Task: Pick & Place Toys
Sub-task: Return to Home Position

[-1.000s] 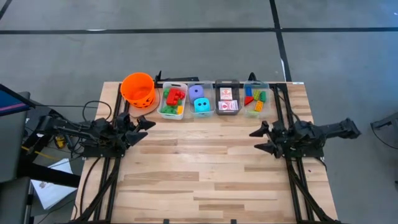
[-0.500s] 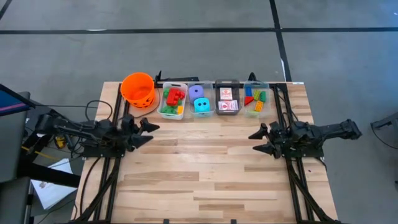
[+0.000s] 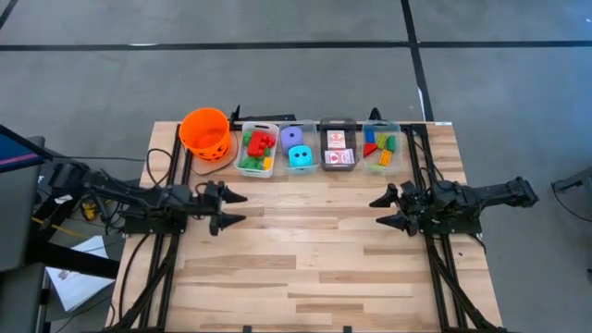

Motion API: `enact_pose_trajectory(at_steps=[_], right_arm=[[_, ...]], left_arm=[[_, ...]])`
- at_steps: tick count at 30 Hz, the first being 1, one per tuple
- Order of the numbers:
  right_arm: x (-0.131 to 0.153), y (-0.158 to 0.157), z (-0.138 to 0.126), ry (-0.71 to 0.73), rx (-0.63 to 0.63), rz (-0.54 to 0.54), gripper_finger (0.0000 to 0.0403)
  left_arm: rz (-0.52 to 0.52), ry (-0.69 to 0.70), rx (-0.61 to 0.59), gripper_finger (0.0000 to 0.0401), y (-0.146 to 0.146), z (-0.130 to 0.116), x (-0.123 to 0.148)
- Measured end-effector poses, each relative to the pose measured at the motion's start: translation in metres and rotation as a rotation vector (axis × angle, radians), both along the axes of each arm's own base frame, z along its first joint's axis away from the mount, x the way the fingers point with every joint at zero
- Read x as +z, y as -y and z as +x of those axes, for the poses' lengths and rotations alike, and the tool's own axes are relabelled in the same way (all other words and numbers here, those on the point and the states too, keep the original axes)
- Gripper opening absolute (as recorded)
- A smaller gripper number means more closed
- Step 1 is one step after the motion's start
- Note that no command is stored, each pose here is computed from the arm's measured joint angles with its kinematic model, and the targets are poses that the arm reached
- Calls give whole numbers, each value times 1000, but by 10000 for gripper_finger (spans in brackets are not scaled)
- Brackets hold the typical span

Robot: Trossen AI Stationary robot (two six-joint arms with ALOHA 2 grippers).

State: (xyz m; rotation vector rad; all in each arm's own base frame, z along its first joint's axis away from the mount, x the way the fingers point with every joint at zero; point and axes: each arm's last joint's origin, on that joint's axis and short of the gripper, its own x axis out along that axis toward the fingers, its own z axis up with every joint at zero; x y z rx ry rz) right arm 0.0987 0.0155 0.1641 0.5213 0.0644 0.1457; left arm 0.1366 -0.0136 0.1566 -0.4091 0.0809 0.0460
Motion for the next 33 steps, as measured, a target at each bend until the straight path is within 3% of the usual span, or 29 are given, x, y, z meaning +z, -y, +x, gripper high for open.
enact_pose_trajectory(at_steps=[33], right_arm=[[-1, 0, 0, -3, 0, -1, 315]], left_arm=[[1, -39, 0, 343, 0, 2, -5]])
